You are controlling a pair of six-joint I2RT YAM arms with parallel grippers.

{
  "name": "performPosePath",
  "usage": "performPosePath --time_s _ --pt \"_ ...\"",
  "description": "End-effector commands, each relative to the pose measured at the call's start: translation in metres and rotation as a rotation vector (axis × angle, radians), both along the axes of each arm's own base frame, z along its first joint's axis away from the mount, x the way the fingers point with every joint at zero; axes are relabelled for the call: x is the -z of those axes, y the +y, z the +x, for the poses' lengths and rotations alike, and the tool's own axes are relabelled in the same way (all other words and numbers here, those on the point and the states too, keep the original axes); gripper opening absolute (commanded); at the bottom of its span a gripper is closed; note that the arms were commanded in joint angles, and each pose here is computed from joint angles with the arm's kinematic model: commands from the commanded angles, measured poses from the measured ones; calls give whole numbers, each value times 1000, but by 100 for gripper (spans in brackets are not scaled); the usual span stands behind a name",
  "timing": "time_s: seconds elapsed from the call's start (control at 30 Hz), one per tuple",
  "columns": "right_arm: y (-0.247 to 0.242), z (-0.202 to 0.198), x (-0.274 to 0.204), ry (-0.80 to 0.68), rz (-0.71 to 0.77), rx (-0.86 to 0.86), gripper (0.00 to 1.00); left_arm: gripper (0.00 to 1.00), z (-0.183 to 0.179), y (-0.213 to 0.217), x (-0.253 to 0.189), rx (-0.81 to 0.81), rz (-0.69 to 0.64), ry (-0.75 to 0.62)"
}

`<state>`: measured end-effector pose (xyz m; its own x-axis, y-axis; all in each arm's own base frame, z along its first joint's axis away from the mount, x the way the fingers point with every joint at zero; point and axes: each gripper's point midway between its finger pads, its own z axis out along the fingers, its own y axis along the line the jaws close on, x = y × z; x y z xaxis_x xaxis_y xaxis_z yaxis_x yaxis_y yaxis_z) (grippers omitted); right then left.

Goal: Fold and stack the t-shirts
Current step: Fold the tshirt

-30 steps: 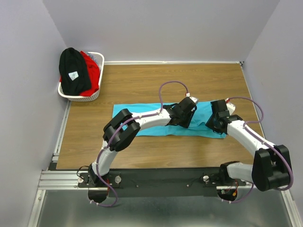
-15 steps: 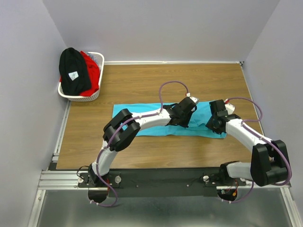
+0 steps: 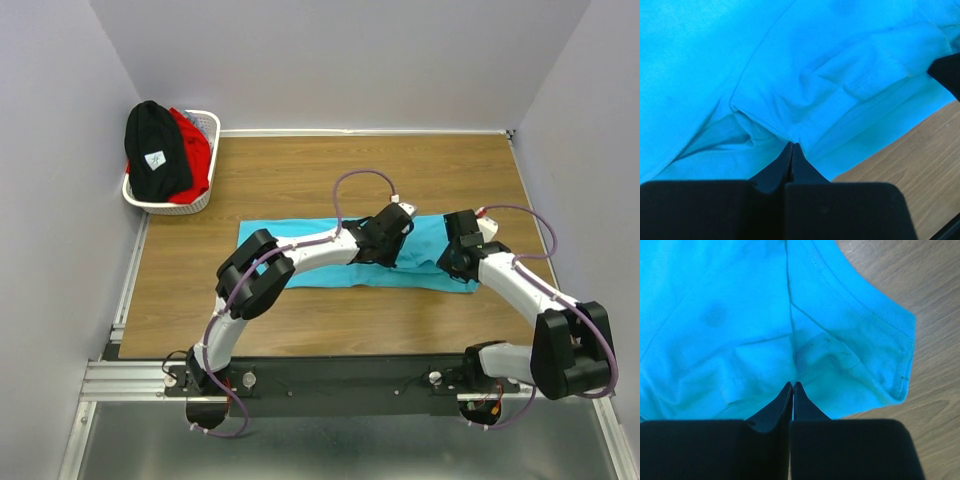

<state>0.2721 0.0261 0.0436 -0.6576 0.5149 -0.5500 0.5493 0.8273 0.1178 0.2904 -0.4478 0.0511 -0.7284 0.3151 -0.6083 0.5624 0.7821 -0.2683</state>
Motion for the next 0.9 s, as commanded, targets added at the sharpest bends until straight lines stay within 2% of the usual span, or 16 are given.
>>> performPosePath --time_s 0.0,0.37,0.67,0.73,0.77,0.8,0.87 --pt "-4 12 -21 -78 -6 21 6 0 8 10 -21 -24 -27 -28" --pt "-2 2 -27 -87 17 24 4 0 8 21 -23 -39 -43 -11" --pt "11 -16 -7 -29 102 8 4 0 -1 19 -18 -1 -59 25" --pt "17 -18 -8 -28 131 -10 14 1 -4 17 -22 15 -74 30" --pt "20 -17 -13 -45 147 -20 27 6 -5 17 -26 21 -81 29" --pt "21 -17 -16 -54 151 -27 34 17 -5 17 -27 20 -83 26" --pt "22 -10 -32 -103 158 -40 49 26 -4 20 -41 11 -95 6"
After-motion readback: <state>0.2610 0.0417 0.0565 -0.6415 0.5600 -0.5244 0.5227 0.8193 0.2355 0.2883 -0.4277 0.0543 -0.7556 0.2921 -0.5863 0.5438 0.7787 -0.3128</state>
